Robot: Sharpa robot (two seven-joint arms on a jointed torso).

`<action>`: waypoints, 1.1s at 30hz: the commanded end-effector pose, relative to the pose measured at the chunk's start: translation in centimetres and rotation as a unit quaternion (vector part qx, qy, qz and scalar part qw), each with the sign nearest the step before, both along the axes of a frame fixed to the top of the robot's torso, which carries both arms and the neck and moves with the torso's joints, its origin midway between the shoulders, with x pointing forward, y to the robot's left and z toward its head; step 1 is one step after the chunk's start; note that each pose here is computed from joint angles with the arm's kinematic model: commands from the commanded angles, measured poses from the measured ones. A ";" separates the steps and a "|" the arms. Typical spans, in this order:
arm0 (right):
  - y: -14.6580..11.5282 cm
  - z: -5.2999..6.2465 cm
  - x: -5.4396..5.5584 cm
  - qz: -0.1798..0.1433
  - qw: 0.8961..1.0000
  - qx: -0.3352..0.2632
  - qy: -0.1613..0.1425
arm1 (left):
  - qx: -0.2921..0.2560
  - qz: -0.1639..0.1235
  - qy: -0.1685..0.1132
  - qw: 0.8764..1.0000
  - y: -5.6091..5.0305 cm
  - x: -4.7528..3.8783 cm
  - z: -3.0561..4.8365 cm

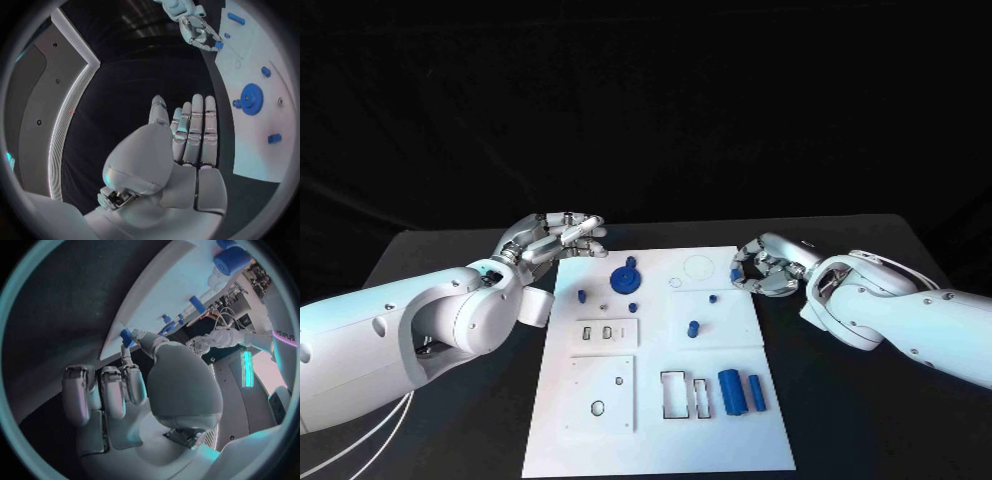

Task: Assemble the parts on the task board

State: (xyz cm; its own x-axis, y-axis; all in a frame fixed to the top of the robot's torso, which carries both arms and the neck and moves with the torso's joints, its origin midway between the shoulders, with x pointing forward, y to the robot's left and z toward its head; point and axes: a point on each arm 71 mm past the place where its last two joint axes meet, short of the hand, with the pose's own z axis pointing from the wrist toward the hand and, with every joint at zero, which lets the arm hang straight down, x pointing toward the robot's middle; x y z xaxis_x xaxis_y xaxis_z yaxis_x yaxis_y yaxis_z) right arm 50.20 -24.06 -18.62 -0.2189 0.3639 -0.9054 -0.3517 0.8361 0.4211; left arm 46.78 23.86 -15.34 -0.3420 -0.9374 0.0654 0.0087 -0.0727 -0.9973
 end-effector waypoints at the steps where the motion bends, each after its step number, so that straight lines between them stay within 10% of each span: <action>1: 0.3 -0.2 -0.1 0.006 1.000 -0.008 0.005 | -0.005 -0.007 -0.002 1.000 -0.2 -0.06 0.13; 33: 1.7 0.6 -0.7 -0.006 0.999 0.004 -0.048 | -0.003 -0.005 -0.001 1.000 0.0 -0.03 0.10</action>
